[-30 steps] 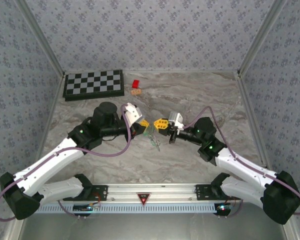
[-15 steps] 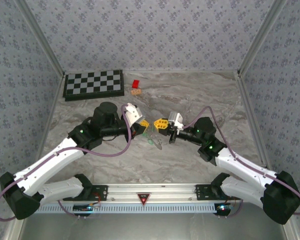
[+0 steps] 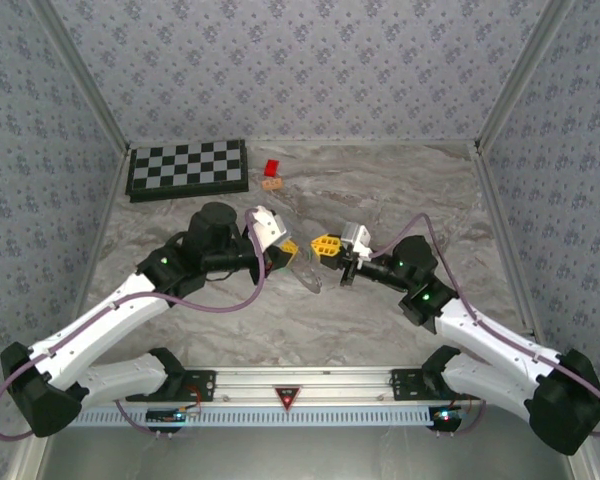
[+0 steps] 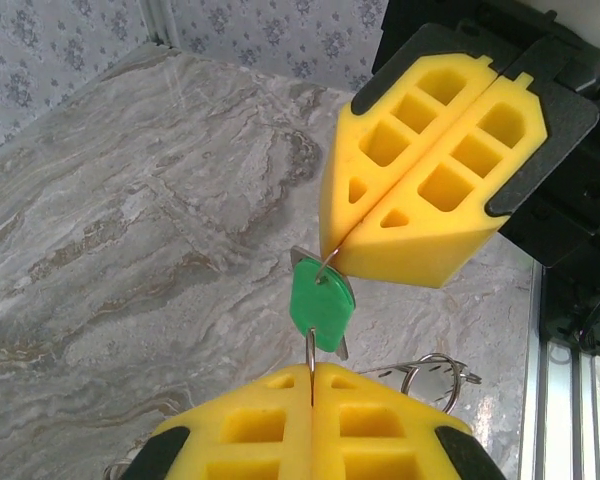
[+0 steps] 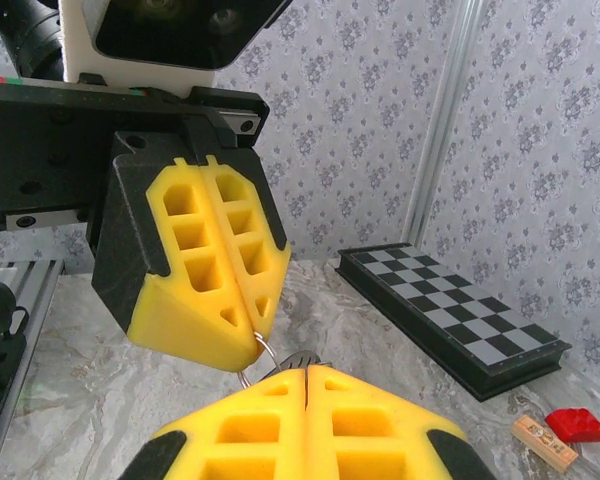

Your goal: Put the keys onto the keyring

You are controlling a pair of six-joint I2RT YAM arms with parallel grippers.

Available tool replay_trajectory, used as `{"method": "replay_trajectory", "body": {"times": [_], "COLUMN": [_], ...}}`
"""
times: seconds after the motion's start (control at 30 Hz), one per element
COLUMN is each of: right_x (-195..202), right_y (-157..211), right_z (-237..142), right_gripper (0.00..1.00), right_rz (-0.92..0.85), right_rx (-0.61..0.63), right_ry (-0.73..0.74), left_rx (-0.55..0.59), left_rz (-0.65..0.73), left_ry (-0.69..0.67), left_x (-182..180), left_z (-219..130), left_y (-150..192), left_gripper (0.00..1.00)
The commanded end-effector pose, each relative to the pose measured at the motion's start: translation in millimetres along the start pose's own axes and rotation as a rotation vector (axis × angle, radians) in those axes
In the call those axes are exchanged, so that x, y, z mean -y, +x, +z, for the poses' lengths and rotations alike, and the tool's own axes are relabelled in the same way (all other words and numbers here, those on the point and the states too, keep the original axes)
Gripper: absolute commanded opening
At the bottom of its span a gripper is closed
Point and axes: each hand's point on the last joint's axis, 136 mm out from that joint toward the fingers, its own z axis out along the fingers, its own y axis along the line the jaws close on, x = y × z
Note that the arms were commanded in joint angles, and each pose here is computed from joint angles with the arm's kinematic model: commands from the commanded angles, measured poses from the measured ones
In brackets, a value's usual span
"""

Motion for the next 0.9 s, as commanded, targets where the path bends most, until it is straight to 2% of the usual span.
{"method": "replay_trajectory", "body": {"times": [0.0, 0.87], "right_x": [2, -11], "right_y": [-20, -20], "right_z": [-3, 10], "right_gripper": [0.0, 0.0], "right_rz": [-0.026, -0.036], "right_rx": [0.04, 0.02], "right_ry": [0.014, -0.055], "left_rx": [0.084, 0.092], "left_rz": [0.056, 0.051], "left_ry": [0.002, 0.023], "left_x": [6, 12], "left_z": [-14, -16], "left_y": [-31, -31], "left_gripper": [0.0, 0.0]}}
